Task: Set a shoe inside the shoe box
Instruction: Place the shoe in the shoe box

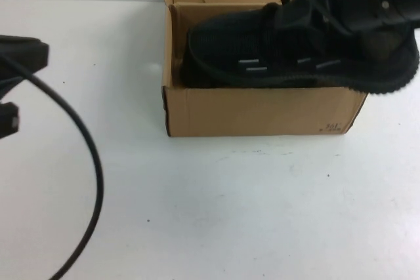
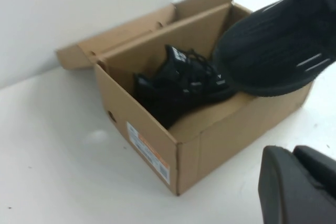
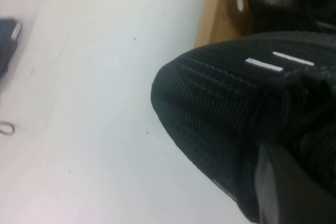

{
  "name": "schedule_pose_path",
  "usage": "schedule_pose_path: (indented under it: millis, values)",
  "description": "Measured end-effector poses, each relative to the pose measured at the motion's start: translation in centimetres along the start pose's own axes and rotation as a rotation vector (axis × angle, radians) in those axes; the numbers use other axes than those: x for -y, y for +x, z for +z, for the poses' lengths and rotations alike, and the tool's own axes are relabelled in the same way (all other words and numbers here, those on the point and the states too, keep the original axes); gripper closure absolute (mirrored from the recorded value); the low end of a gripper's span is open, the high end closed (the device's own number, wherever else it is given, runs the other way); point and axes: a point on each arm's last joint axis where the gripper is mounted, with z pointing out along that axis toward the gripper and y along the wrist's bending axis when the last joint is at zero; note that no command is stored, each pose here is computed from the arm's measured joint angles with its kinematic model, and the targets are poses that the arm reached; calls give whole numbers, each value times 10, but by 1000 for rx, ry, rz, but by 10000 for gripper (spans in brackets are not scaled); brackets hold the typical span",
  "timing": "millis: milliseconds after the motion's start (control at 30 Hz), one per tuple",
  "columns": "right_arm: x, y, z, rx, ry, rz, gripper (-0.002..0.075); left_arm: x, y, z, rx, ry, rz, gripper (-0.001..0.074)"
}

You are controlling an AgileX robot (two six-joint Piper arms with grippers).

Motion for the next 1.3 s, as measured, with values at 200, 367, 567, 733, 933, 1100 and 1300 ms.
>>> schedule_pose_path:
  millis: [200, 367, 567, 733, 933, 1100, 1300]
  values:
    - [26, -36, 38, -41, -62, -63, 728, 13, 5, -25, 62, -69, -19, 735]
    - [40, -50, 72, -37, -140, -51, 728, 16, 16, -26, 50, -70, -50, 735]
    - [63, -46, 114, -68, -146, -21, 728, 16, 20, -23, 35, -66, -68, 735]
    - [86, -33, 144, -156, -128, 14, 728, 16, 20, -23, 37, -68, -70, 735]
    - [106, -20, 169, -221, -109, 51, 728, 16, 20, -23, 37, -68, -71, 735]
    - [112, -16, 177, -241, -95, 55, 727, 16, 20, -23, 37, -68, -77, 736]
    - [109, -17, 178, -229, -134, 98, 529, 16, 20, -23, 36, -67, -78, 736]
